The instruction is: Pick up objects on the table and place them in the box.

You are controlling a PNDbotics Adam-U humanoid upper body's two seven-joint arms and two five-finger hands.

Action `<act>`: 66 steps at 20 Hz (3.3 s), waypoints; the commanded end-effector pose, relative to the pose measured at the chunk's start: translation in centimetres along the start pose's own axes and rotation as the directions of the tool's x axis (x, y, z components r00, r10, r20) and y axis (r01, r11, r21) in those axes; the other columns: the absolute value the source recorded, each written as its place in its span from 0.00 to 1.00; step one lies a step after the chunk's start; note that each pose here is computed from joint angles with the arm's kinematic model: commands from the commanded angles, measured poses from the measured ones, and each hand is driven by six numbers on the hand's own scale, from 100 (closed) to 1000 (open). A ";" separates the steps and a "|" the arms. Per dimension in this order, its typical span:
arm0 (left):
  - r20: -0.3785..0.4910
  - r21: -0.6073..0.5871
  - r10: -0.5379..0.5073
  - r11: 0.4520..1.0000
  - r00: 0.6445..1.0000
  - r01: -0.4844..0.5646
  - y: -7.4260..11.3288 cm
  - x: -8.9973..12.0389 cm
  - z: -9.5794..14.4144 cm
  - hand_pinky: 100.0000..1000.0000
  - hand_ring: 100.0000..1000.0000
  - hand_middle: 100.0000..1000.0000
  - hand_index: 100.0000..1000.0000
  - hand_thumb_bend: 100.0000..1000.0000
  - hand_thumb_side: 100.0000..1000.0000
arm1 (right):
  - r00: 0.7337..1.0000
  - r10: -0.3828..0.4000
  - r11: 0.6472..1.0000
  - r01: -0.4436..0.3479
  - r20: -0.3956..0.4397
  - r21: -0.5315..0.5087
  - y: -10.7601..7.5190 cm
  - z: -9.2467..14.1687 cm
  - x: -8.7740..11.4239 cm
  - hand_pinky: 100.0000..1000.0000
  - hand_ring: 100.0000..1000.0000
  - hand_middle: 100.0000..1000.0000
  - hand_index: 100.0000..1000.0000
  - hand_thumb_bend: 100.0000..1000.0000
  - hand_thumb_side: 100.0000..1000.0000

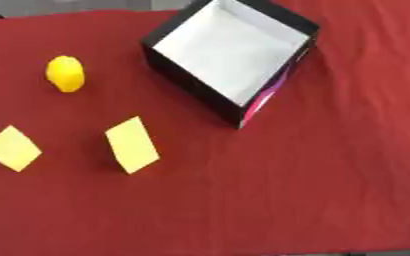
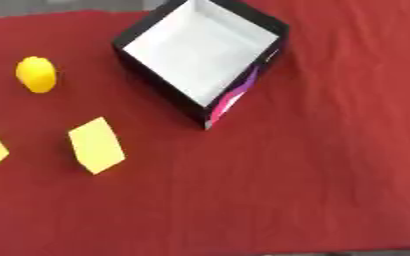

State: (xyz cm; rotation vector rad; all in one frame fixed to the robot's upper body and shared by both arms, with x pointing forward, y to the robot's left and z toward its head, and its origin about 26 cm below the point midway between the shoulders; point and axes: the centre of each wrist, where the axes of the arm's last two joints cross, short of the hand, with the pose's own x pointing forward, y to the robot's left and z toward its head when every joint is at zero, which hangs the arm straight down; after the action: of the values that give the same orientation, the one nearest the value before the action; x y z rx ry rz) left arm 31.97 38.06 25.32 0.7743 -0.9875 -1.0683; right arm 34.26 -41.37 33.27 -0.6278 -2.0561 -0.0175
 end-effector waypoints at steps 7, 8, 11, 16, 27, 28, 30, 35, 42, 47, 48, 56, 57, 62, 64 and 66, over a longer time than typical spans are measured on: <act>-0.096 -0.059 -0.037 0.998 0.995 0.032 -2.4 -0.4 -1.4 0.84 0.78 0.73 0.86 0.68 0.53 | 1.000 0.006 1.000 -0.006 0.022 -0.024 -1.1 -0.4 1.0 0.88 0.82 0.78 0.88 0.38 0.51; -0.103 -0.063 -0.039 0.997 0.994 0.033 -2.8 -0.4 -1.9 0.83 0.76 0.70 0.85 0.69 0.52 | 1.000 0.004 1.000 -0.004 0.022 -0.021 -1.0 -0.4 1.0 0.87 0.82 0.78 0.88 0.38 0.51; -0.124 -0.081 -0.054 0.996 0.991 0.044 -3.8 -0.4 -3.3 0.82 0.75 0.67 0.83 0.71 0.51 | 1.000 0.002 1.000 -0.002 0.017 -0.017 -0.9 -0.3 0.8 0.87 0.82 0.78 0.88 0.38 0.50; -0.123 -0.110 -0.055 0.993 0.991 0.042 -5.0 -0.1 -5.6 0.82 0.74 0.66 0.82 0.71 0.50 | 1.000 -0.008 1.000 0.007 -0.002 -0.018 -0.7 -0.1 0.2 0.87 0.82 0.78 0.88 0.38 0.50; -0.060 -0.114 -0.035 0.993 0.998 0.028 -5.8 1.4 -6.4 0.80 0.73 0.65 0.82 0.68 0.49 | 0.999 -0.014 1.000 0.014 -0.030 -0.021 -0.5 0.1 -0.7 0.87 0.81 0.77 0.88 0.39 0.50; -0.060 -0.116 -0.038 0.993 0.997 0.030 -5.8 1.5 -6.5 0.80 0.73 0.65 0.82 0.68 0.49 | 0.999 -0.015 1.000 0.014 -0.031 -0.021 -0.5 0.2 -0.7 0.87 0.81 0.77 0.88 0.39 0.50; -0.063 -0.125 -0.041 0.992 0.997 0.033 -6.0 1.6 -6.7 0.80 0.73 0.65 0.82 0.68 0.48 | 0.999 -0.016 1.000 0.016 -0.032 -0.020 -0.4 0.2 -0.8 0.87 0.81 0.77 0.88 0.38 0.50; -0.068 -0.156 -0.046 0.987 0.997 0.035 -6.7 1.6 -7.4 0.79 0.73 0.66 0.82 0.57 0.34 | 0.999 -0.020 1.000 0.019 -0.040 -0.021 -0.3 0.3 -1.1 0.87 0.81 0.77 0.88 0.39 0.50; -0.079 -0.170 -0.036 0.985 0.996 0.022 -7.1 1.4 -7.9 0.75 0.69 0.61 0.79 0.38 0.23 | 0.998 -0.025 0.999 0.023 -0.050 -0.026 -0.2 0.5 -1.5 0.87 0.81 0.77 0.88 0.39 0.50; -0.054 -0.164 -0.010 0.986 0.999 0.001 -7.0 2.0 -7.4 0.73 0.65 0.57 0.76 0.23 0.18 | 0.998 -0.026 0.999 0.024 -0.062 -0.031 -0.2 0.6 -1.9 0.87 0.81 0.77 0.88 0.39 0.50; -0.047 -0.158 -0.002 0.987 0.999 -0.005 -6.9 2.2 -7.2 0.73 0.65 0.57 0.75 0.21 0.18 | 0.998 -0.024 0.999 0.022 -0.065 -0.032 -0.2 0.6 -2.0 0.87 0.81 0.77 0.88 0.39 0.50; 0.074 -0.029 -0.011 0.999 0.997 0.014 -3.9 4.6 -4.0 0.71 0.61 0.52 0.71 0.00 0.00 | 0.997 -0.007 0.999 0.003 -0.080 -0.044 -0.7 0.8 -2.4 0.87 0.80 0.77 0.88 0.39 0.50; 0.107 0.015 -0.033 0.999 0.994 0.032 -3.0 5.2 -3.4 0.71 0.61 0.51 0.70 0.00 0.00 | 0.997 -0.005 0.999 0.002 -0.079 -0.045 -0.8 0.8 -2.4 0.87 0.80 0.77 0.88 0.39 0.50; 0.318 0.258 -0.143 0.964 0.937 0.060 0.3 10.1 -0.1 0.71 0.59 0.49 0.69 0.00 0.00 | 0.999 -0.002 0.999 -0.001 -0.052 -0.049 -1.2 0.5 -1.5 0.87 0.81 0.77 0.88 0.39 0.50; 0.426 0.313 -0.190 0.948 0.884 0.052 0.7 12.7 1.3 0.71 0.59 0.49 0.68 0.00 0.00 | 1.000 -0.003 0.999 0.002 -0.029 -0.044 -1.2 0.2 -0.7 0.87 0.81 0.77 0.87 0.38 0.50; 0.519 0.353 -0.240 0.934 0.820 0.050 0.8 15.2 2.7 0.71 0.58 0.49 0.67 0.00 0.00 | 1.000 -0.005 0.999 0.004 -0.010 -0.037 -1.2 -0.3 0.1 0.87 0.81 0.77 0.87 0.38 0.50</act>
State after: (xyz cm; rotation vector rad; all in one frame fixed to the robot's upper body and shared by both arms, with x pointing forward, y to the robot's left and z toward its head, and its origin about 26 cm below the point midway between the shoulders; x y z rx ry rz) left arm 33.00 24.38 29.94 0.8067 -1.5898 -1.2979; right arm 34.75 -42.11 31.54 -0.6063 -2.0095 -0.0853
